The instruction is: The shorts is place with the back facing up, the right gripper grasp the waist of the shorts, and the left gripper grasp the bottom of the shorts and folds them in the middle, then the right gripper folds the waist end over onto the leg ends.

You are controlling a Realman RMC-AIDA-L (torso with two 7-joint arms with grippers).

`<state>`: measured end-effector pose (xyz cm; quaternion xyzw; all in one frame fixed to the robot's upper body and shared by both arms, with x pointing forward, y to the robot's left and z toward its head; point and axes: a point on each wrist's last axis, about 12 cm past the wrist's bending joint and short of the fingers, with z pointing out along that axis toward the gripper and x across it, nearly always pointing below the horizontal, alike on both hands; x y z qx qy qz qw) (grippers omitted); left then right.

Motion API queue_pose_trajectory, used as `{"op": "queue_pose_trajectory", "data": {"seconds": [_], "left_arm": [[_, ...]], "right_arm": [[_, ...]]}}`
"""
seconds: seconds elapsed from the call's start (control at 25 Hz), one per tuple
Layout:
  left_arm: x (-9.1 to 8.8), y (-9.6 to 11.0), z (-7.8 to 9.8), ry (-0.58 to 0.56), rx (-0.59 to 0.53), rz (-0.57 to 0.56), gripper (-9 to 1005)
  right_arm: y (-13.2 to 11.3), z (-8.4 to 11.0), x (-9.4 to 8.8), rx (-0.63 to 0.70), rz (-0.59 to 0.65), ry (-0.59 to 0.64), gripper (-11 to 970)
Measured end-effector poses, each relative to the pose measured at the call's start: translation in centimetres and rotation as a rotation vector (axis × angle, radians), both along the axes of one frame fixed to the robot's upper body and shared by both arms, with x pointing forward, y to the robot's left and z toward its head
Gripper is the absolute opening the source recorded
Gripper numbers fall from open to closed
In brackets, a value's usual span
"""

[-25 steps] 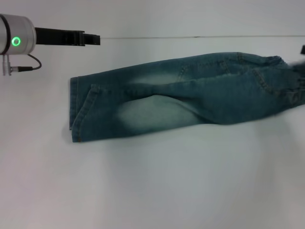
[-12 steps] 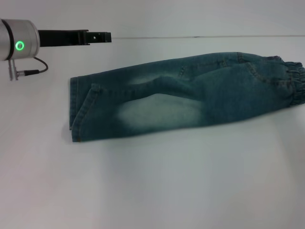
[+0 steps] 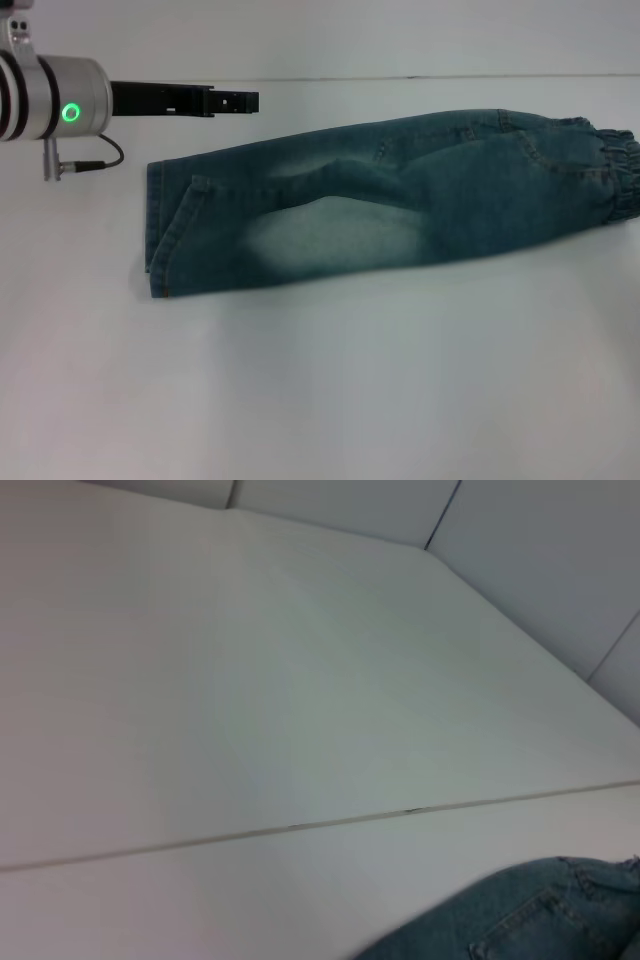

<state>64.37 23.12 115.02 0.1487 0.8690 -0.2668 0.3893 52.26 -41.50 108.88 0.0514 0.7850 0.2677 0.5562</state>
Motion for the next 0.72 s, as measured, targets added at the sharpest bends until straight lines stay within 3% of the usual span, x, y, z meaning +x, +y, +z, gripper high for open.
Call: {"op": "queue_pose_trajectory", "data": {"seconds": [0.24, 0.44, 0.72], "left_arm": [[0.8, 0.2, 0.4, -0.040, 0.069, 0.023, 921], [1.4, 0.5, -0.4, -0.048, 0.257, 0.065, 920], [1.4, -0.6, -1.4, 0.039, 0.491, -0.003, 919]], "right_arm": [[-0.3, -0.1, -0.7, 0.028, -0.002, -0.005, 943], [-0.1, -0.3, -0.9, 0.051, 0.014, -0.006, 943], [0.1, -0.3, -1.2, 0.073, 0.023, -0.011, 942]]}}
